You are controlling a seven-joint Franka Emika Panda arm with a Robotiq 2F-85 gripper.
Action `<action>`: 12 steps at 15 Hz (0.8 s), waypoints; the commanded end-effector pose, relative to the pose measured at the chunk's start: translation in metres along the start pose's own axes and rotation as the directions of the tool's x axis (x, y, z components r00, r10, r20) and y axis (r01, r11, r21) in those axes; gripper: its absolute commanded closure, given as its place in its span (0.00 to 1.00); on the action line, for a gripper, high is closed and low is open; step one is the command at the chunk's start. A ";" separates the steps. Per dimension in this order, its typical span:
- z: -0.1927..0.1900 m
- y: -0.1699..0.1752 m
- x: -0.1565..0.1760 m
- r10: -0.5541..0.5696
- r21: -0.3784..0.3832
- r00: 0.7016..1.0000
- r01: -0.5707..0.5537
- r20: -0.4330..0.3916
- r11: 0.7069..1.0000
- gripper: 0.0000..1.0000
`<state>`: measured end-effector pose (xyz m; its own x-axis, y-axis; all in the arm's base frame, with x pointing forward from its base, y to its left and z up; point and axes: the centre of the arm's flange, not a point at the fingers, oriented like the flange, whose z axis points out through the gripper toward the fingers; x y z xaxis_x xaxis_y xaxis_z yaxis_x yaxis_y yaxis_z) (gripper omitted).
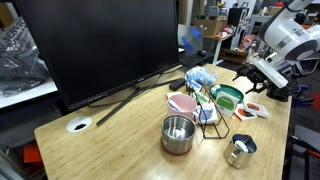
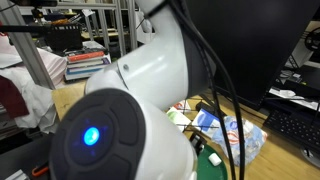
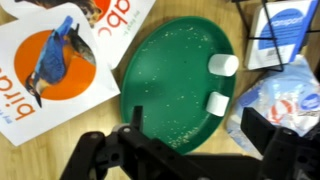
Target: Move the green plate to the right of the black book rack
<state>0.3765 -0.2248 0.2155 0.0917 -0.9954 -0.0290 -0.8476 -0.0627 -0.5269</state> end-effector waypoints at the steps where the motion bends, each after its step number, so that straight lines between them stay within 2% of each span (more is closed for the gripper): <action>1: -0.048 -0.010 -0.034 -0.115 0.116 0.993 0.117 -0.028 0.986 0.00; 4: -0.069 -0.018 -0.056 -0.191 0.191 0.982 0.185 0.012 0.964 0.00; 6: -0.078 -0.017 -0.071 -0.262 0.234 0.964 0.243 0.051 0.941 0.00; 10: -0.088 -0.012 -0.104 -0.447 0.320 0.881 0.384 0.154 0.866 0.00; 11: -0.071 -0.017 -0.098 -0.380 0.268 0.916 0.337 0.127 0.903 0.00; 12: -0.073 -0.015 -0.103 -0.405 0.282 0.903 0.355 0.143 0.891 0.00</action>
<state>0.3416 -0.1261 0.2889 0.5027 -0.8620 0.0657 -0.5743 -0.3898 -0.7199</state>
